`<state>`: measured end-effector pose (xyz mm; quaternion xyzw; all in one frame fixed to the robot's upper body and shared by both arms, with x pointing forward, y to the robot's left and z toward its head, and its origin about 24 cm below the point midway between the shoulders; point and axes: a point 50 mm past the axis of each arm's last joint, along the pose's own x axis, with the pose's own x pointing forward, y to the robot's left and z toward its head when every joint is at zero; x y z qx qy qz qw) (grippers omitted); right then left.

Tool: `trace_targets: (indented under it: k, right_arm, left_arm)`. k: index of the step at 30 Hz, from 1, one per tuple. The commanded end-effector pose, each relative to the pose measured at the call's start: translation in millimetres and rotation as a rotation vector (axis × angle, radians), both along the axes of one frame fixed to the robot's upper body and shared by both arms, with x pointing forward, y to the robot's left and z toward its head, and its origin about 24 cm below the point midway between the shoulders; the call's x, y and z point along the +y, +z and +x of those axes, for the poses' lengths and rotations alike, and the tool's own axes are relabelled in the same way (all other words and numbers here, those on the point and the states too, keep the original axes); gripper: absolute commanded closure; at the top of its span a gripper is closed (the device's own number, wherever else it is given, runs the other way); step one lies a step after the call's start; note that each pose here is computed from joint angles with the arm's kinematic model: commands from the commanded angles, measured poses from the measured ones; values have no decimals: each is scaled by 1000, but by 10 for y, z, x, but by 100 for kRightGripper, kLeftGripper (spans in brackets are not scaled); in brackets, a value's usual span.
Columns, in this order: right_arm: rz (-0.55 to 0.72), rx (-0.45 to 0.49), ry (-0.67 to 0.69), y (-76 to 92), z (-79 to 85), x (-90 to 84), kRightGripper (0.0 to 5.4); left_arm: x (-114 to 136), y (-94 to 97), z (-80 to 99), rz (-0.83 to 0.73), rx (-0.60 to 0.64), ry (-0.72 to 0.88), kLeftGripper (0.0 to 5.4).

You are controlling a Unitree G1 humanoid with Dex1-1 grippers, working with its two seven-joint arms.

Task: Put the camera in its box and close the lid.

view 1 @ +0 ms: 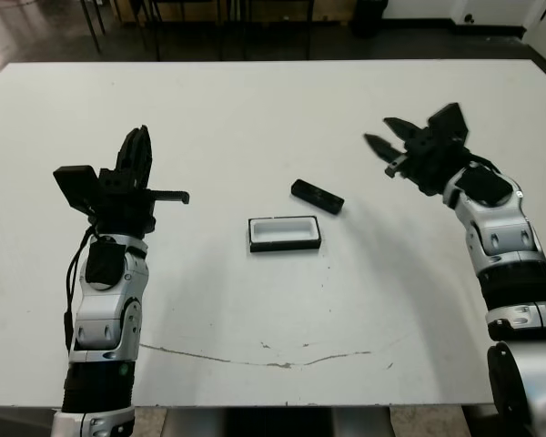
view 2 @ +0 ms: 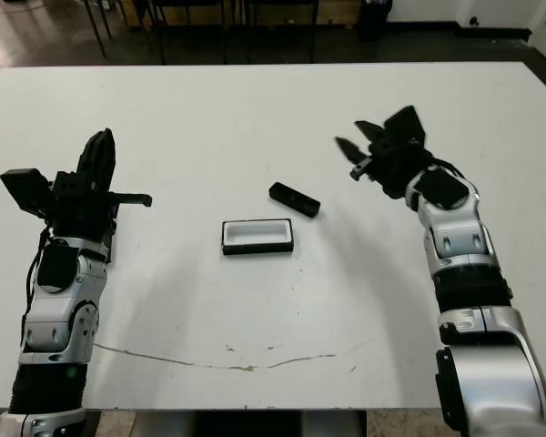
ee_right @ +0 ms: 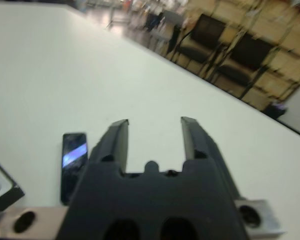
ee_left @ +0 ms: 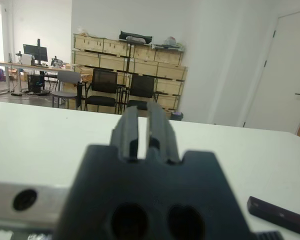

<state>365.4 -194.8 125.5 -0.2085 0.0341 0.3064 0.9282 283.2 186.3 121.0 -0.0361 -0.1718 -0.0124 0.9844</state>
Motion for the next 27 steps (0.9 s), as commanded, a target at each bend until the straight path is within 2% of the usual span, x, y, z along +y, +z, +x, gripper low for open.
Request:
trace_targets:
  k: [1, 6, 13, 18, 27]
  right_arm:
    - [-41, 95, 47, -91, 18, -28, 257]
    - [-2, 203, 121, -155, 31, -17, 147]
    - [57, 239, 188, -196, 6, -1, 2]
    - [96, 262, 189, -228, 11, -1, 2]
    - [92, 280, 185, -254, 31, 52, 2]
  left_arm:
    - [39, -53, -27, 23, 26, 13, 540]
    - [37, -60, -28, 25, 23, 8, 540]
    - [38, -64, -30, 44, 25, 16, 540]
    - [34, -70, -24, 47, 19, 11, 540]
    - [23, -67, -22, 49, 25, 13, 540]
